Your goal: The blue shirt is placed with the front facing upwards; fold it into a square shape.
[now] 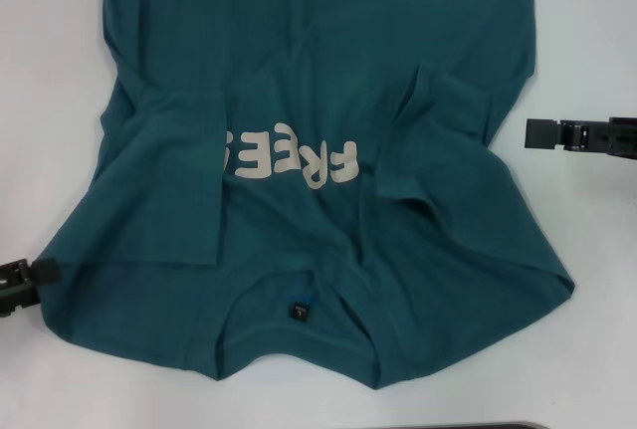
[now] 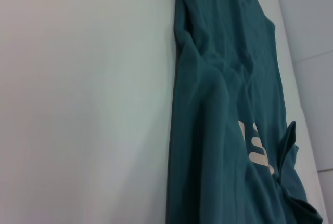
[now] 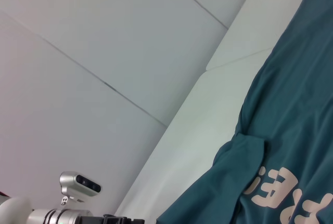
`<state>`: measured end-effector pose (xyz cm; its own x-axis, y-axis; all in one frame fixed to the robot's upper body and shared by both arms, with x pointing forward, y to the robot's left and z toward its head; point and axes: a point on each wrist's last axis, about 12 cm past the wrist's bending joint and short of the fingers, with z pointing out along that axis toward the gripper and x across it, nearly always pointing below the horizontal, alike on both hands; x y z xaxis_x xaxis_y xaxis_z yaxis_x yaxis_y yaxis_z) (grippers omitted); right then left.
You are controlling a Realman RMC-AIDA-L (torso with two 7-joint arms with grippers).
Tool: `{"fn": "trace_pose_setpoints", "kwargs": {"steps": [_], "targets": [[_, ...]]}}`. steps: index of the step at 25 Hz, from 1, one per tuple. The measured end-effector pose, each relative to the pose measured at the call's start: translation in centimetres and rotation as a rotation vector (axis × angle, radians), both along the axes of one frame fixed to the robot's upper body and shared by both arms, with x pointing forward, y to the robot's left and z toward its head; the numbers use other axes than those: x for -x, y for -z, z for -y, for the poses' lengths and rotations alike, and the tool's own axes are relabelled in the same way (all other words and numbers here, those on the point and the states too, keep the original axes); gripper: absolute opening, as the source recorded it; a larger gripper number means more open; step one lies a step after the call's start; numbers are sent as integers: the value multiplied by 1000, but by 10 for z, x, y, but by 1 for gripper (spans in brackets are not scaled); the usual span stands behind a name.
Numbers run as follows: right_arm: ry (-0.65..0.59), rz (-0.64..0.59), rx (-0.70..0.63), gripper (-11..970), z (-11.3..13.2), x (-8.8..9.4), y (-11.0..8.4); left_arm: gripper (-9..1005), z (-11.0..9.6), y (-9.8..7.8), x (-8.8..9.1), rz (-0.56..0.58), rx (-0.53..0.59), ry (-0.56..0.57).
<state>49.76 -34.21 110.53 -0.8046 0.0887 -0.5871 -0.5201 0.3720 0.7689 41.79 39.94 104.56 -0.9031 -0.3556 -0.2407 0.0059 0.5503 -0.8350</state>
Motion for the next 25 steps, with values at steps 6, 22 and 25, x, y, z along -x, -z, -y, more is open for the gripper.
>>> {"fn": "trace_pose_setpoints", "kwargs": {"steps": [6, 22, 25], "targets": [[10, 0, -3, 796, 2, 1, 0, 781, 10, 4, -10, -20, -18, 29], [34, -11, -31, 788, 9, 2, -1, 522, 28, -3, -19, -33, -92, 73], [39, -11, -31, 786, 10, 2, 0, 327, 26, -5, -19, -31, -87, 67]]}}
